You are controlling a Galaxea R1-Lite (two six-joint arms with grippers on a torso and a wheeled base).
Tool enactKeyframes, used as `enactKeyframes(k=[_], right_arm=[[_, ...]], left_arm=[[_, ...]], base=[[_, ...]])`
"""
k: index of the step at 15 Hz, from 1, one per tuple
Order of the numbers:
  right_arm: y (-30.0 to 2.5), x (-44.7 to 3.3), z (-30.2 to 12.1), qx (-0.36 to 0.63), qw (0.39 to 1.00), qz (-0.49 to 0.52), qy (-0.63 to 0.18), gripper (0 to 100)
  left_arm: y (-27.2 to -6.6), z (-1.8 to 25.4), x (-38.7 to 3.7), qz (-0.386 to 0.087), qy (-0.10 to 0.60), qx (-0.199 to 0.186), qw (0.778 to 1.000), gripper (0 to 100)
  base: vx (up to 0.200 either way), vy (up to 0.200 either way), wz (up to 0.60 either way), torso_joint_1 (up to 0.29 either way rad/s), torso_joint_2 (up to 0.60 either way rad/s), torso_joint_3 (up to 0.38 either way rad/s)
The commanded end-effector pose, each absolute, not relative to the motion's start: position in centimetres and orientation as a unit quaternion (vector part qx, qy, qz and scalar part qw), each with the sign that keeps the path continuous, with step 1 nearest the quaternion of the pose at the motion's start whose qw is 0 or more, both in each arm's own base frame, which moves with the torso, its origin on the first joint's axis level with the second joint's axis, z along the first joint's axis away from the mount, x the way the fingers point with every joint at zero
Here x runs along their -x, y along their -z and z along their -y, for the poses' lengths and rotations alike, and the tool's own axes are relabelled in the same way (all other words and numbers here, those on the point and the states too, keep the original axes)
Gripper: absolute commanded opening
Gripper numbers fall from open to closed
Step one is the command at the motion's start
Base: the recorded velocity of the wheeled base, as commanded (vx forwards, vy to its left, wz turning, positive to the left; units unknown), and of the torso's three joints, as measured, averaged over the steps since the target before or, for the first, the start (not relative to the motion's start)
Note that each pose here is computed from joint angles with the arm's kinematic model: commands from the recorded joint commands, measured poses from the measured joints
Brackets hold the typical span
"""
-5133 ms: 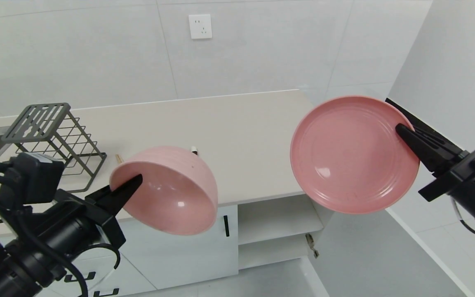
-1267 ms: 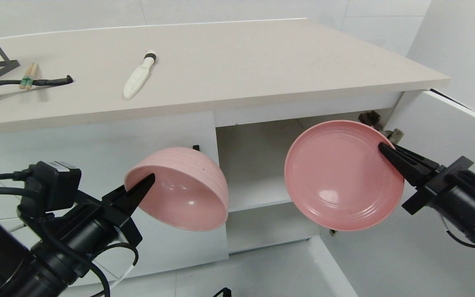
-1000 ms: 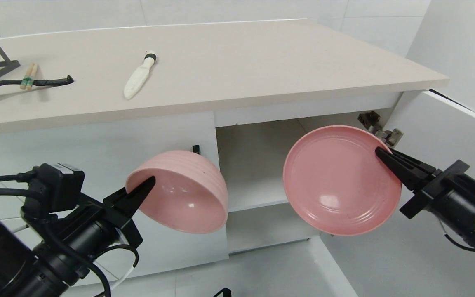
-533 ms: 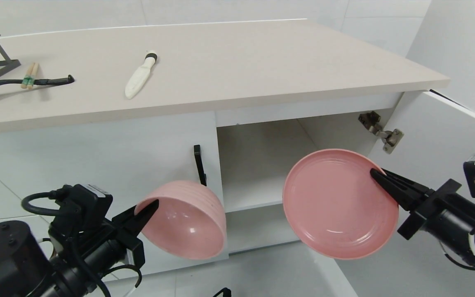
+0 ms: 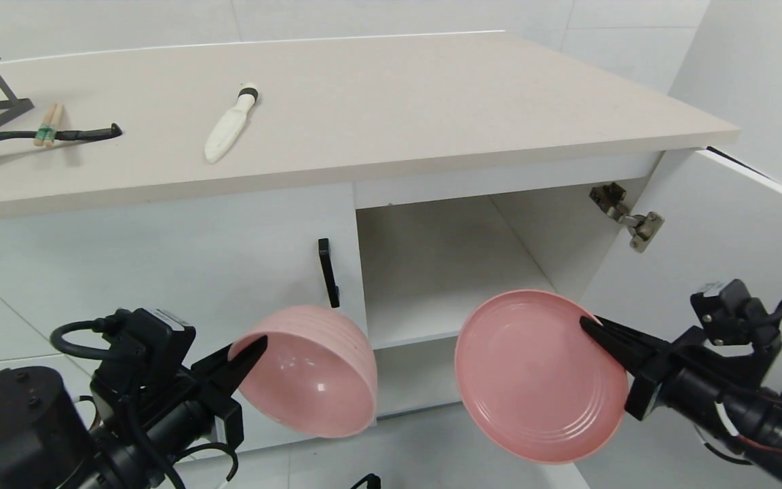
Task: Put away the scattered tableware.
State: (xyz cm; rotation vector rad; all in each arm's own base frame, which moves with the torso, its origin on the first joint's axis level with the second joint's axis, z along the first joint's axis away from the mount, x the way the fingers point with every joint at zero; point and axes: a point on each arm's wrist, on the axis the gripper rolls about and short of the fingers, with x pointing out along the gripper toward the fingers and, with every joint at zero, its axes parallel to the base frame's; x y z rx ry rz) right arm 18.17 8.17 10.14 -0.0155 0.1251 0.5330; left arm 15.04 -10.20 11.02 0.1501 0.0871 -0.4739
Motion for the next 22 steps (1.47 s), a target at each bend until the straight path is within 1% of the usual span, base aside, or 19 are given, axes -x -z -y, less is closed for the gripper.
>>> enactKeyframes(k=[1,4,11,14,17,20,22], right_arm=[[-8.9,-19.6,-9.0,0.006,0.960,-0.086,-0.267,0],[-9.4,-21.3,-10.7,0.003,0.956,-0.061,-0.286,0],[-5.8,-27.8,-12.7,0.003,0.961,-0.073,-0.267,0],[-5.5,-29.4,-13.4,0.001,0.962,-0.059,-0.268,0],[-5.4,-29.7,-13.5,0.001,0.962,-0.058,-0.267,0],[-6.0,-30.6,-13.9,-0.005,0.963,-0.036,-0.268,0],[-5.5,-32.3,-14.3,-0.007,0.964,-0.025,-0.264,0]], left_arm=[[-10.8,10.7,-14.8,-0.047,0.247,-0.075,0.965,0],[-10.7,10.9,-14.8,-0.051,0.251,-0.077,0.963,0],[-10.6,10.9,-14.9,-0.052,0.250,-0.074,0.964,0],[-10.6,10.8,-14.9,-0.054,0.249,-0.074,0.964,0],[-10.6,10.8,-15.0,-0.053,0.247,-0.074,0.965,0],[-10.6,10.7,-15.0,-0.053,0.246,-0.074,0.965,0],[-10.5,10.7,-15.1,-0.057,0.245,-0.075,0.965,0]], base=[[0.000,0.000,0.00,0.000,0.00,0.000],[0.000,0.000,0.00,0.000,0.00,0.000],[0.000,0.000,0.00,0.000,0.00,0.000],[0.000,0.000,0.00,0.000,0.00,0.000],[0.000,0.000,0.00,0.000,0.00,0.000],[0.000,0.000,0.00,0.000,0.00,0.000],[0.000,0.000,0.00,0.000,0.00,0.000]])
